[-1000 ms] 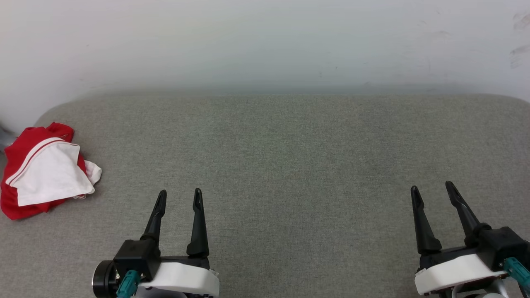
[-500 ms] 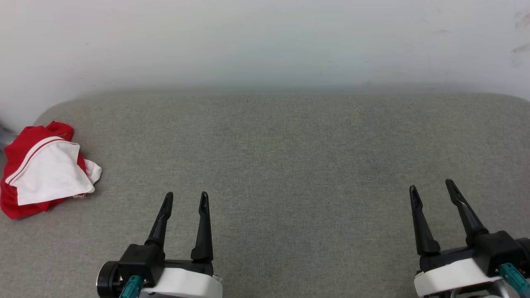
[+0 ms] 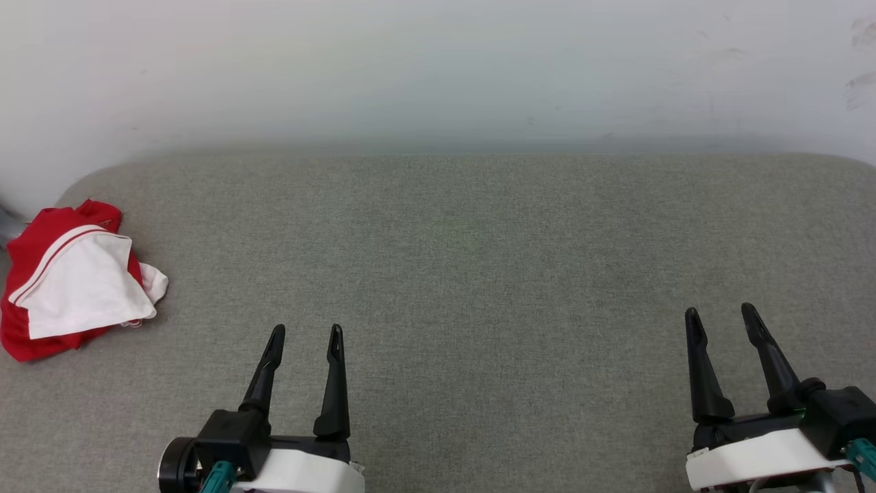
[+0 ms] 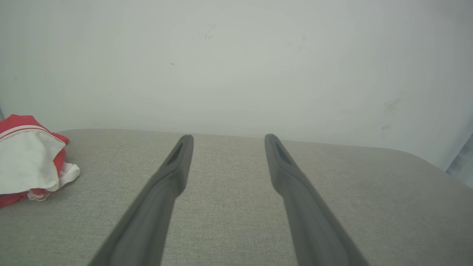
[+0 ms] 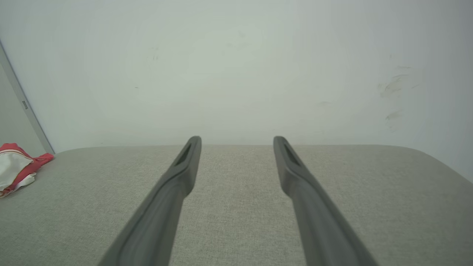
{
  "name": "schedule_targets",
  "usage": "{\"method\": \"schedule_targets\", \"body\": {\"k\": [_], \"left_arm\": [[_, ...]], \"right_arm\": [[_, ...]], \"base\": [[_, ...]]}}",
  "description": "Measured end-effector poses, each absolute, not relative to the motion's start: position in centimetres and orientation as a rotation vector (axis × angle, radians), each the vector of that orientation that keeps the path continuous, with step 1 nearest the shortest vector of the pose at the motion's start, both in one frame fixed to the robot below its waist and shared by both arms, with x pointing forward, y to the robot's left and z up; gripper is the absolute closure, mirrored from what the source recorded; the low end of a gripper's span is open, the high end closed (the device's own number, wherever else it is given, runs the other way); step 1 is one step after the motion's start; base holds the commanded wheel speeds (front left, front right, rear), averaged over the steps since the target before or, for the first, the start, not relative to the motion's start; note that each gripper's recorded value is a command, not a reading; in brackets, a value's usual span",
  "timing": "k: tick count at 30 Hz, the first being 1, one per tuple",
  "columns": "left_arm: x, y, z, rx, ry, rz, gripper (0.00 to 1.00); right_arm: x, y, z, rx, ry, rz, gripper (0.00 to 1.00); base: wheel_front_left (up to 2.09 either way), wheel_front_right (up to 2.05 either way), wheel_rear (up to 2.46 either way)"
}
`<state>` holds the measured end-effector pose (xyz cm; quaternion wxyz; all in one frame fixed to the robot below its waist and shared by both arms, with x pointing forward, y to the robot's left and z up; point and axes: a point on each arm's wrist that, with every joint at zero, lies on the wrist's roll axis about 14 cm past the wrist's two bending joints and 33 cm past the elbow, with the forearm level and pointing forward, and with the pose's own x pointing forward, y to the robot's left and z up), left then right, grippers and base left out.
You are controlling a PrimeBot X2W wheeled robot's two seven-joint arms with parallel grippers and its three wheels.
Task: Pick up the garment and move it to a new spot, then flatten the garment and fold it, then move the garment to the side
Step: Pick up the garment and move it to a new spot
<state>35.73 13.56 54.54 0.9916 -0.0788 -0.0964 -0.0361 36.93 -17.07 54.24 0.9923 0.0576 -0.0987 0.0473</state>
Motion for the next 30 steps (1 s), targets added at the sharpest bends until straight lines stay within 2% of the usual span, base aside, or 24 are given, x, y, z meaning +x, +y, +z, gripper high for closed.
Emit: {"method": "schedule_targets", "body": {"k": [14,30], "left_arm": [[35.4,14.3,54.1,-0.150,-0.181,-0.049,0.00],[32.3,19.6,54.0,-0.122,-0.191,0.125,0.00]], "right_arm": [[37.4,-15.5,53.8,0.111,-0.183,0.141,0.00],[38.5,-8.5,53.0,0.127,-0.146,0.353,0.00]], "base": [[0.00,0.00,0.00],[0.00,0.00,0.00]]}}
